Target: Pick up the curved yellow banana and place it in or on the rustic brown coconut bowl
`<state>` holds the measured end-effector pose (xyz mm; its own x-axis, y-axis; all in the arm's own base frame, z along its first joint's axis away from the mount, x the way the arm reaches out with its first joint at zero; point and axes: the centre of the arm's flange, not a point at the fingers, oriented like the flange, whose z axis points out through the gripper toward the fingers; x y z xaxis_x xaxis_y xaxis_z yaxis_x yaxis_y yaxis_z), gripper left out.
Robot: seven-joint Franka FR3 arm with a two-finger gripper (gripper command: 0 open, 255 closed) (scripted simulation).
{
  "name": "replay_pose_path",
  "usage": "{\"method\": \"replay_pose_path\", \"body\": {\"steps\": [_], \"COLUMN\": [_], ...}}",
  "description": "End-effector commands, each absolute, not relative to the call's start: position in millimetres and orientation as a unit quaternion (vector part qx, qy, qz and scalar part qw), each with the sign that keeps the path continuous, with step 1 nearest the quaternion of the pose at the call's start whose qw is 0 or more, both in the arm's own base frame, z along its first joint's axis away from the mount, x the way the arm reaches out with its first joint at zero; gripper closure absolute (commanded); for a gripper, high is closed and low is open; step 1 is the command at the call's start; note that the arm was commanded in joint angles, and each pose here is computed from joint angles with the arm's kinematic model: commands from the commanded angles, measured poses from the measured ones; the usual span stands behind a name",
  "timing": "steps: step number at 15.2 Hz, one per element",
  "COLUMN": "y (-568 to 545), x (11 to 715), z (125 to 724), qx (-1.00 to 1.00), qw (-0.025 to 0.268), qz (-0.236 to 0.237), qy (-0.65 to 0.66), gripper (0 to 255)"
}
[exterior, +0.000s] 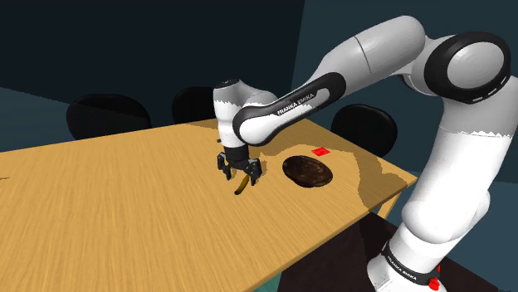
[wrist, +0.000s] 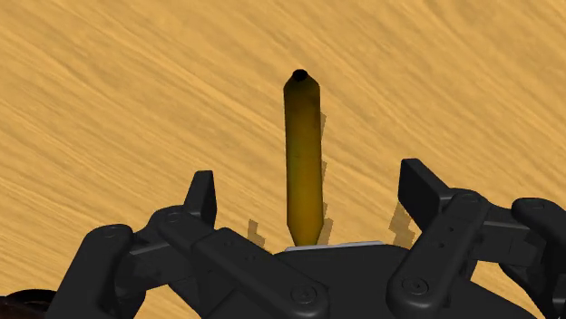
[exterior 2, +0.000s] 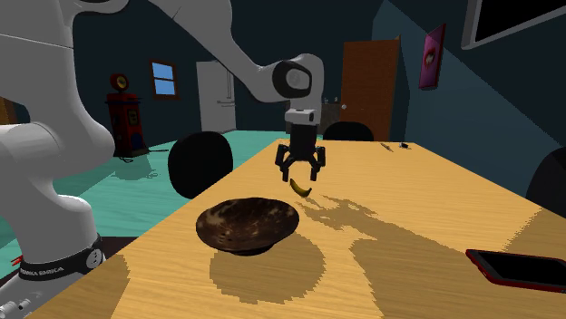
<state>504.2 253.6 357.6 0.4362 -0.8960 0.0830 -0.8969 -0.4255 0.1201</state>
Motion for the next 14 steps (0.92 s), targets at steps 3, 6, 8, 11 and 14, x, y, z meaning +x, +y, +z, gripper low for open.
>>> {"method": "replay_pose_path", "body": {"steps": [3, 6, 8, 11, 14], "y": [251.9, 251.9, 251.9, 251.9, 251.9], "x": [503.6, 503.6, 503.6, 503.5, 503.5], "z": [338.1, 338.1, 338.1, 338.2, 338.2], "qx": [0.844, 0.844, 0.844, 0.844, 0.844], "qw": [0.073, 0.073, 0.073, 0.073, 0.073], "qz": [0.003, 0.003, 0.003, 0.003, 0.003], "qy": [-0.531, -0.531, -0.531, -0.531, -0.531], "gripper": [0, 0, 0, 255, 255]}}
